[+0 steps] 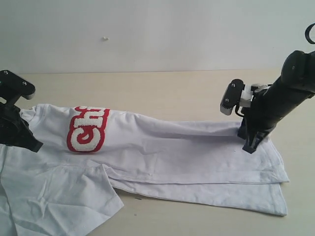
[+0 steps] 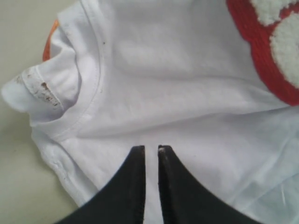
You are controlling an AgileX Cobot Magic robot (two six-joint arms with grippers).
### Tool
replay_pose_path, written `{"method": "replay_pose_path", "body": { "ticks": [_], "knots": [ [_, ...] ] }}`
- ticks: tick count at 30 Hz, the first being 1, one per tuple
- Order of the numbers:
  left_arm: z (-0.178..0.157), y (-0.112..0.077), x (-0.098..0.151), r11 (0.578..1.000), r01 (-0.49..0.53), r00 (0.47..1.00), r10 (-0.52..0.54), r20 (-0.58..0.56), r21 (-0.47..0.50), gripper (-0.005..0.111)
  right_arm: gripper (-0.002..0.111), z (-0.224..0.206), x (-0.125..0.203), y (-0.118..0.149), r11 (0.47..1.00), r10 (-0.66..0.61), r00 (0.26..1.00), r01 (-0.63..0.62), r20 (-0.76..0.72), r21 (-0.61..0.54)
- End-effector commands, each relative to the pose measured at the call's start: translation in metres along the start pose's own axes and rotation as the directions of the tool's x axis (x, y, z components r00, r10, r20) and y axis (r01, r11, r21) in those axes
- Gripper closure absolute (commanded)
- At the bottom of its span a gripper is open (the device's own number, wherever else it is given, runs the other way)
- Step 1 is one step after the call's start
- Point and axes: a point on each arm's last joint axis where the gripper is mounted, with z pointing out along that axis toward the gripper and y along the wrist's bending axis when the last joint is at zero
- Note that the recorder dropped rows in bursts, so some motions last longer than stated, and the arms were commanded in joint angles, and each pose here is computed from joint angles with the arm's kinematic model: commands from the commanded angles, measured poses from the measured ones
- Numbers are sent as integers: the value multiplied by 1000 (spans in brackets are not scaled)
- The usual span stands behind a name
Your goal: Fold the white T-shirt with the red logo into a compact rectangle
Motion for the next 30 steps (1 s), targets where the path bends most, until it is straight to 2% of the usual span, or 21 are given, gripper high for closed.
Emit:
{"method": "replay_pose_path", "body": {
  "ticks": [1,4,7,9,12,14,16,18,20,21,25,27,30],
  "knots": [
    [1,-1,0,1000,-3,1000,3,11,0,94,108,-9,-10,-19,974,70,991,-92,114,209],
    [1,-1,-1,1000,-3,1000,3,15,-2,94,108,-13,-14,-27,943,136,974,-184,183,277],
    [1,-1,-1,1000,-3,1000,3,21,-4,94,108,-13,-13,-26,939,172,967,-219,190,265],
    [1,0,-1,1000,-19,1000,19,19,-8,94,108,-11,-12,-21,944,234,957,-266,169,198],
    [1,3,2,998,-57,998,57,5,-13,94,108,-9,-7,-9,965,240,967,-247,87,91],
    [1,4,4,997,-71,997,70,-14,-7,87,108,-9,-5,-3,974,221,974,-222,44,34],
    [1,3,7,991,-134,990,134,-49,10,74,108,-11,-3,2,986,167,986,-166,14,-14],
    [-2,1,12,972,-232,967,235,-96,46,54,108,-16,-4,2,991,136,991,-136,20,-12],
    [-7,-2,16,941,-325,932,335,-136,93,39,108,-21,-6,1,991,134,991,-134,31,-2],
    [-10,-3,18,925,-363,913,378,-152,117,36,108,-24,-7,0,991,132,991,-132,37,5],
    [-25,-14,20,870,-452,853,487,-188,198,40,108,-35,-9,0,992,127,991,-128,51,13],
    [-34,-24,21,843,-482,826,528,-198,238,46,108,-38,-9,1,992,126,991,-126,51,8],
    [-49,-45,22,788,-540,774,603,-195,294,46,108,-39,-9,3,992,125,991,-125,43,-8]
  ]
}}
